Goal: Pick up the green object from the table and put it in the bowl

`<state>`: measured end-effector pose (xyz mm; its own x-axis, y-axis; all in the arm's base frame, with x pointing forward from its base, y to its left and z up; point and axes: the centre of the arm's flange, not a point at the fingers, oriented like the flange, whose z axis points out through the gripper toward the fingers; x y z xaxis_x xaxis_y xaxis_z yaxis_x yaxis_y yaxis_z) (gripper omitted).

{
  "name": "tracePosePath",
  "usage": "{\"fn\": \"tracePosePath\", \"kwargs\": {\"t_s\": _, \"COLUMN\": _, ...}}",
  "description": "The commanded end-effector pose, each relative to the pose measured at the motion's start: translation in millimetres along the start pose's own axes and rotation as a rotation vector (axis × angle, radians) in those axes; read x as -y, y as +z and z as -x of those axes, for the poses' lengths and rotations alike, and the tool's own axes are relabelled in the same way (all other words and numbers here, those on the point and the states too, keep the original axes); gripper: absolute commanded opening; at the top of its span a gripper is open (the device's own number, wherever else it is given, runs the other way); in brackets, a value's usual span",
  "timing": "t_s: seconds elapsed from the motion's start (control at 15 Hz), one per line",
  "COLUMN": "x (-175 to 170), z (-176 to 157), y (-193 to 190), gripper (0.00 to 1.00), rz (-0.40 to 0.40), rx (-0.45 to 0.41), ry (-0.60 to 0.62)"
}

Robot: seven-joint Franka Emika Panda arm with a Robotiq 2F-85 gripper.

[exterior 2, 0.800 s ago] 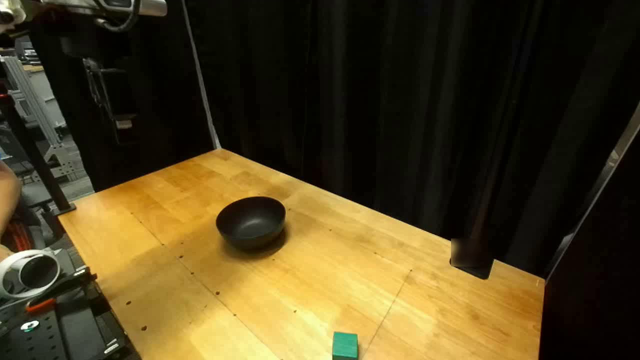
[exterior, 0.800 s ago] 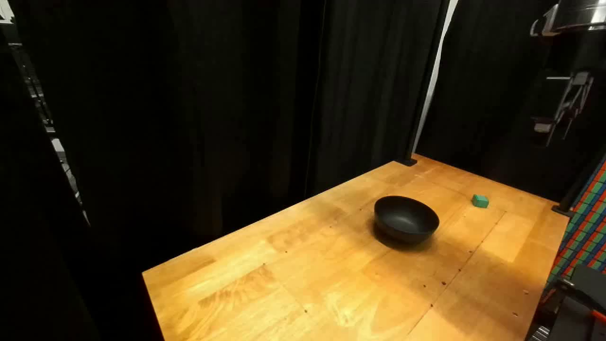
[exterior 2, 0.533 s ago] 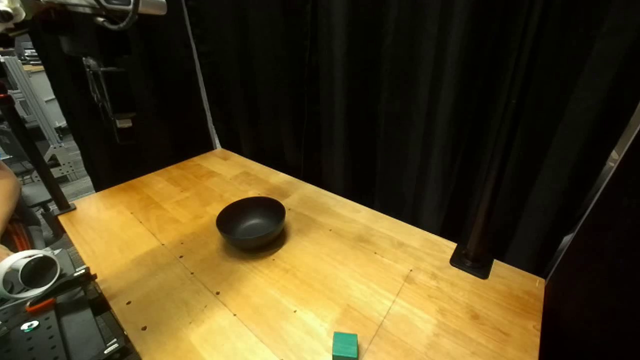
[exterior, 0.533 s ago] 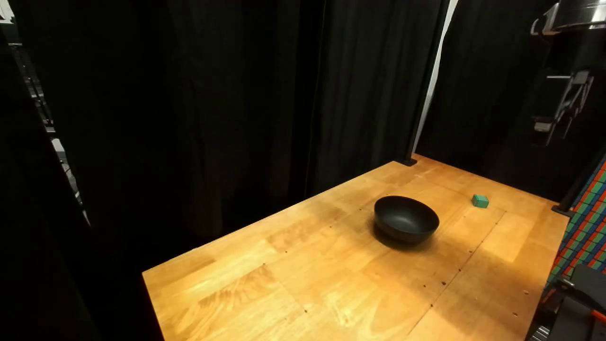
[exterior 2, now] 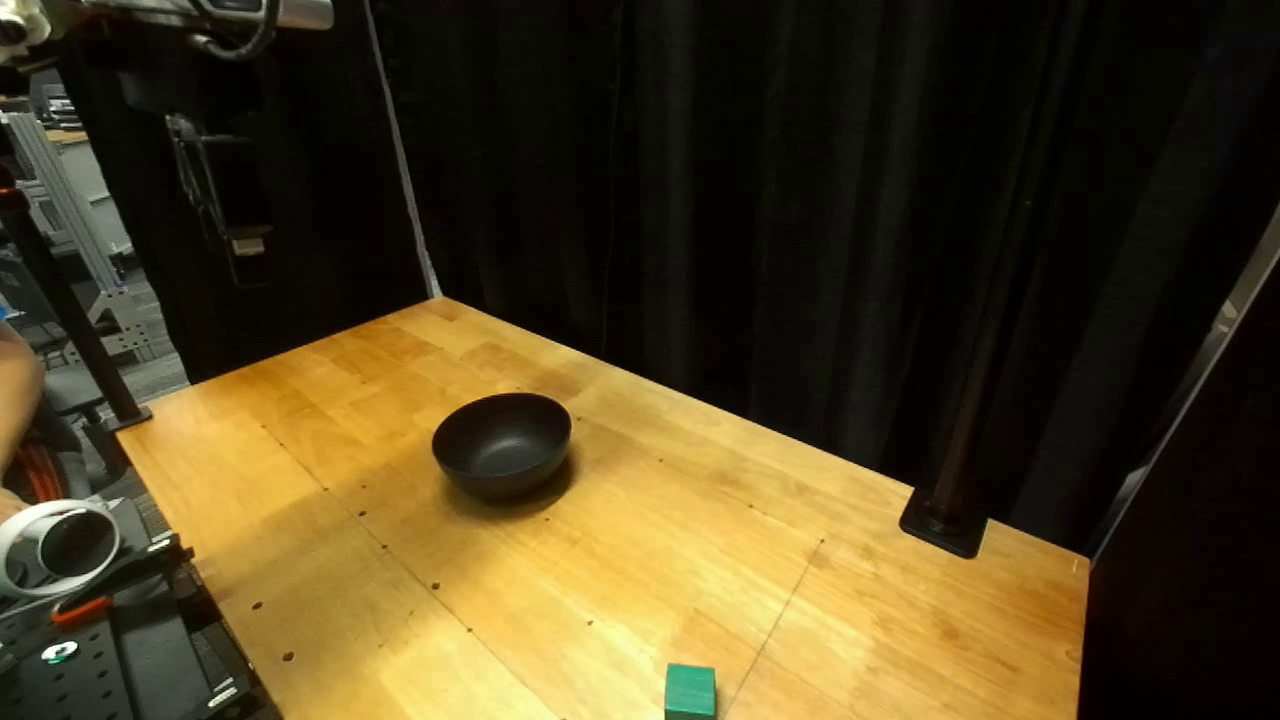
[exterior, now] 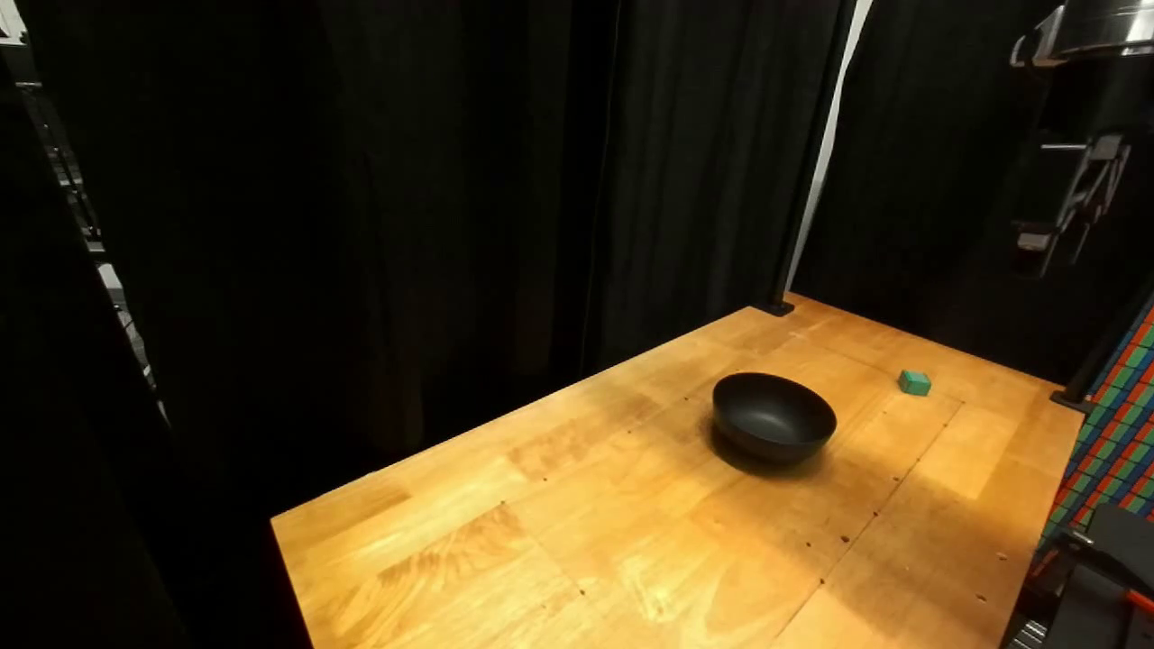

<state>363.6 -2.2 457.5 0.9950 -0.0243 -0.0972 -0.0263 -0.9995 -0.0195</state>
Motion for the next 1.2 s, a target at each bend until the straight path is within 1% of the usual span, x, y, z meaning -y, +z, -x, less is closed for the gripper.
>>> {"fn": "tracePosePath", "kwargs": {"t_s": 0.0, "x": 1, "z": -7, "y": 4, "gripper": 1.0, "rz": 0.015, "rx": -0.009, "ry": 0.051}}
{"fn": "tracePosePath", "kwargs": {"t_s": 0.07, "x": -1, "z": -23, "y": 13, "gripper": 1.0, "rz": 0.02, "rx": -0.033, "ry": 0.158}}
{"fn": "tracePosePath", "kwargs": {"t_s": 0.27, "x": -19, "z": -65, "y": 34, "gripper": 1.0, "rz": 0.008, "rx": -0.051, "ry": 0.322}}
{"fn": "tracePosePath", "kwargs": {"t_s": 0.33, "x": -29, "z": -80, "y": 44, "gripper": 1.0, "rz": 0.008, "rx": -0.044, "ry": 0.379}}
{"fn": "tracePosePath", "kwargs": {"t_s": 0.4, "x": -39, "z": -94, "y": 54, "gripper": 1.0, "rz": 0.007, "rx": -0.057, "ry": 0.436}}
{"fn": "tracePosePath", "kwargs": {"t_s": 0.6, "x": -86, "z": -141, "y": 86, "gripper": 1.0, "rz": 0.024, "rx": -0.059, "ry": 0.605}}
{"fn": "tracePosePath", "kwargs": {"t_s": 0.8, "x": -147, "z": -176, "y": 114, "gripper": 1.0, "rz": 0.071, "rx": -0.037, "ry": 0.767}}
{"fn": "tracePosePath", "kwargs": {"t_s": 1.0, "x": -216, "z": -204, "y": 138, "gripper": 1.0, "rz": 0.085, "rx": 0.004, "ry": 0.857}}
{"fn": "tracePosePath", "kwargs": {"t_s": 1.13, "x": -255, "z": -217, "y": 151, "gripper": 1.0, "rz": 0.091, "rx": 0.022, "ry": 0.907}}
